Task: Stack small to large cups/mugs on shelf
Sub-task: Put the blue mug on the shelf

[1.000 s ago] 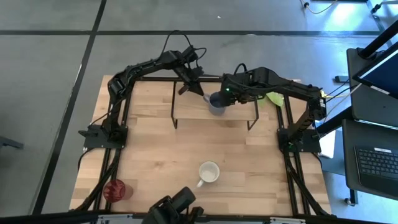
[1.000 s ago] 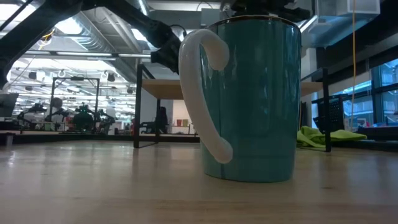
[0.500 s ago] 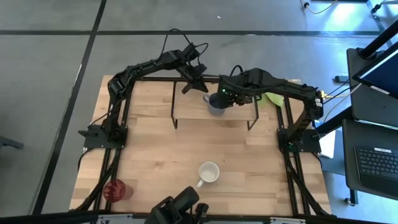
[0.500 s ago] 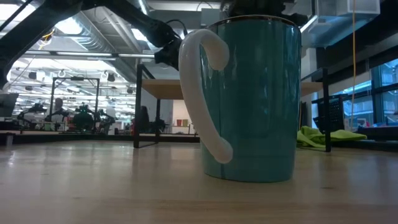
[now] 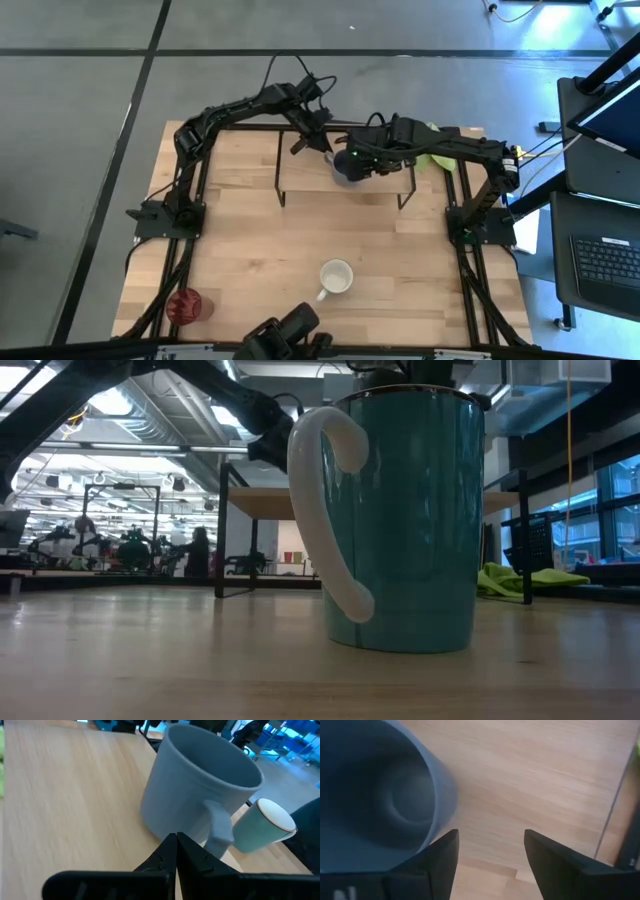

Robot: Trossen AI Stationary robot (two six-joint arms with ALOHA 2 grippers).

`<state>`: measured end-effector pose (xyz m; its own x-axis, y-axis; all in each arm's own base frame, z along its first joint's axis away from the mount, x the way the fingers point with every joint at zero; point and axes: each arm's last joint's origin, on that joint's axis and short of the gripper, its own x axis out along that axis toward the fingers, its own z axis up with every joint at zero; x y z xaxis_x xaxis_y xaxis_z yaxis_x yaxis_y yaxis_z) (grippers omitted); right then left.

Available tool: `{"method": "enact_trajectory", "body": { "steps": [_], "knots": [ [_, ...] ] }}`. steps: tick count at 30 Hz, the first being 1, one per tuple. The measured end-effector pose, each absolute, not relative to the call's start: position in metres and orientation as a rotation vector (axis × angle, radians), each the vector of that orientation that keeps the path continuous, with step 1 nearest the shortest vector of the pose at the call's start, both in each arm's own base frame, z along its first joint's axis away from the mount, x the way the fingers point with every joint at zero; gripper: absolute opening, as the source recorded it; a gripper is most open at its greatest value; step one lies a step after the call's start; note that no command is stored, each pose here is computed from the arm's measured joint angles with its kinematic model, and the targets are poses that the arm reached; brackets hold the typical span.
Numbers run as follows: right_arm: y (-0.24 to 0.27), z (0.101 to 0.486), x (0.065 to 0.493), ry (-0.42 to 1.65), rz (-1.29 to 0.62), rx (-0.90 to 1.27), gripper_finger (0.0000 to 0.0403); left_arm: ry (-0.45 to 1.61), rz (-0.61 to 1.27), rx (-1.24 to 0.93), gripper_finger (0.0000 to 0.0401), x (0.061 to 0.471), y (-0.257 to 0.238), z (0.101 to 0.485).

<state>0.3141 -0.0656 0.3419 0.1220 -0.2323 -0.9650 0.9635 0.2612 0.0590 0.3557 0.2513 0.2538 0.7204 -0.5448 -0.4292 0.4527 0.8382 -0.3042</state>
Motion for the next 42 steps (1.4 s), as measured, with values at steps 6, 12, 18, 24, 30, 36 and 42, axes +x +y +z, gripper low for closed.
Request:
{"method": "enact_trajectory", "body": {
  "steps": [6, 12, 18, 24, 30, 36, 42],
  "knots": [
    [-0.073, 0.343, 0.317, 1.04, -1.037, 0.876, 0.0227, 0.567, -0.577, -0.212, 0.0002, 0.351, 0.247, 0.251],
    [-0.082, 0.343, 0.315, 1.039, -1.038, 0.855, 0.0227, 0.586, -0.587, -0.234, 0.0001, 0.349, 0.245, 0.25],
    [-0.093, 0.344, 0.315, 1.023, -1.029, 0.843, 0.0227, 0.611, -0.591, -0.268, 0.0001, 0.346, 0.243, 0.249],
    [-0.103, 0.345, 0.316, 0.989, -1.006, 0.823, 0.0227, 0.636, -0.598, -0.304, 0.0001, 0.344, 0.24, 0.248],
    [-0.112, 0.345, 0.314, 0.99, -1.002, 0.805, 0.0227, 0.653, -0.629, -0.356, 0.0001, 0.339, 0.236, 0.247],
    [-0.119, 0.344, 0.306, 1.05, -1.03, 0.794, 0.0227, 0.667, -0.641, -0.368, 0.0001, 0.337, 0.234, 0.246],
    [-0.105, 0.343, 0.308, 1.106, -0.957, 0.832, 0.0227, 0.618, -0.663, -0.357, 0.0003, 0.334, 0.235, 0.25]
  ]
}}
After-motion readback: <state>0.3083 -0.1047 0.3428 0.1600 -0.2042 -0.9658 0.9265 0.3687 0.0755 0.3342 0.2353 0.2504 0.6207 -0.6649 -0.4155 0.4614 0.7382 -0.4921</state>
